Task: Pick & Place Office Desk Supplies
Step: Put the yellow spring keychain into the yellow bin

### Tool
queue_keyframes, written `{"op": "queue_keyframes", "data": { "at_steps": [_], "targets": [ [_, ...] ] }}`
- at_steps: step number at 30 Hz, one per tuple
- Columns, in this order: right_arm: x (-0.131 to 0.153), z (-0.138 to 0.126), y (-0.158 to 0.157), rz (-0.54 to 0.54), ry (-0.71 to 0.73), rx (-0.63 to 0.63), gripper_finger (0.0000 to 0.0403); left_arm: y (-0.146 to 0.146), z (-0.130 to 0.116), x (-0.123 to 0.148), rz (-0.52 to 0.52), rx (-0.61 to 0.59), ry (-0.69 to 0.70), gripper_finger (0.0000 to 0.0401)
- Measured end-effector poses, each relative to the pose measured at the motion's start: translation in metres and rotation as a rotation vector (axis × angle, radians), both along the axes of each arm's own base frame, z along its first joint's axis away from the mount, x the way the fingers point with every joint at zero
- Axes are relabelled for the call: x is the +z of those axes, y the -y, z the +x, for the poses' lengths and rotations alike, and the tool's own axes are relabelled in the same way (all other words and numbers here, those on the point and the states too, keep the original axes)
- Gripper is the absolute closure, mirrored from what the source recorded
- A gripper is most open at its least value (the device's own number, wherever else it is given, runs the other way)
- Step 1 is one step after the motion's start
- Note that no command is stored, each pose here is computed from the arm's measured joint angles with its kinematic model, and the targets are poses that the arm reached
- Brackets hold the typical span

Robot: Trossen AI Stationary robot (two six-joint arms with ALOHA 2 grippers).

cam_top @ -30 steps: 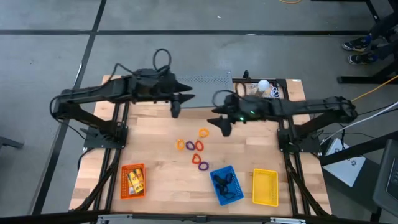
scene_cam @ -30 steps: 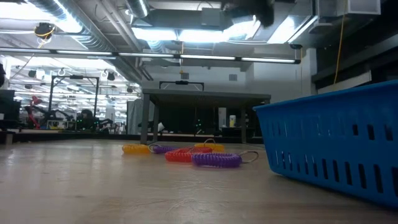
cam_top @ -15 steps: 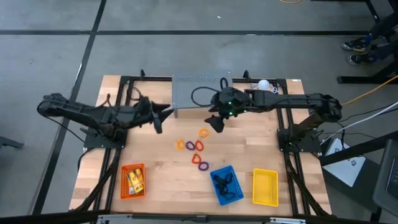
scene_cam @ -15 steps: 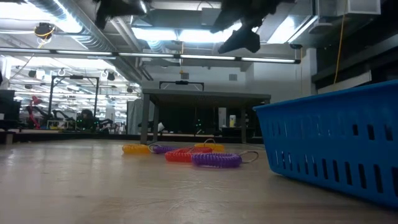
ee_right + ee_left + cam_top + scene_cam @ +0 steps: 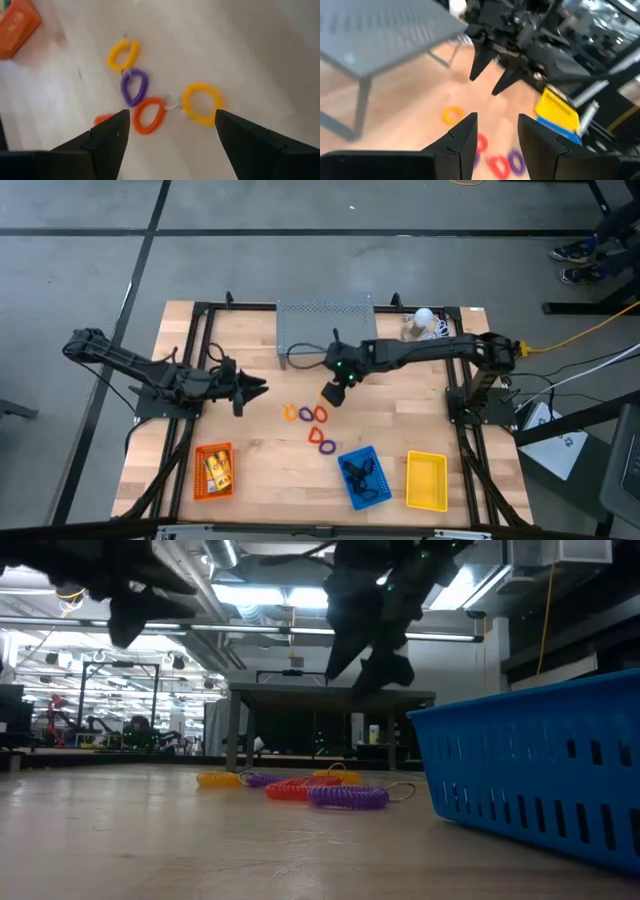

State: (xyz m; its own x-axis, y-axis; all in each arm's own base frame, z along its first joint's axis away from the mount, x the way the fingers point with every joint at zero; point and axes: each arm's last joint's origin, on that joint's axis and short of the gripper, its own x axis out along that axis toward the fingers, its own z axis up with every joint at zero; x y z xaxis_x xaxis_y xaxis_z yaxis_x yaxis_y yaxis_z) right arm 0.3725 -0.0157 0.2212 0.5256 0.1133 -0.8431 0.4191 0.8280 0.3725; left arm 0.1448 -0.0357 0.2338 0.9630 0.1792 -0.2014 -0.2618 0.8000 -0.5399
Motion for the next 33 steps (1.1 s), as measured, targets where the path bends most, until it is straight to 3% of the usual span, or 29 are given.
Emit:
{"op": "queue_keyframes", "data": {
  "at_steps": [6,20,26,33],
  "targets": [
    [-0.013,0.004,-0.019,0.056,-0.057,-0.071,0.0108,0.004,-0.005,-0.024,-0.062,-0.099,-0.069,0.0267],
    [-0.029,0.008,-0.009,-0.131,-0.092,-0.108,0.0111,0.006,-0.007,-0.033,-0.022,-0.150,-0.099,0.0267],
    [-0.052,0.014,-0.006,-0.057,-0.140,-0.036,0.0135,0.006,-0.006,-0.032,-0.020,-0.147,-0.093,0.0267],
    [-0.063,0.015,-0.007,-0.043,-0.175,0.001,0.0148,0.006,-0.006,-0.032,-0.008,-0.129,-0.090,0.0267]
  ]
}}
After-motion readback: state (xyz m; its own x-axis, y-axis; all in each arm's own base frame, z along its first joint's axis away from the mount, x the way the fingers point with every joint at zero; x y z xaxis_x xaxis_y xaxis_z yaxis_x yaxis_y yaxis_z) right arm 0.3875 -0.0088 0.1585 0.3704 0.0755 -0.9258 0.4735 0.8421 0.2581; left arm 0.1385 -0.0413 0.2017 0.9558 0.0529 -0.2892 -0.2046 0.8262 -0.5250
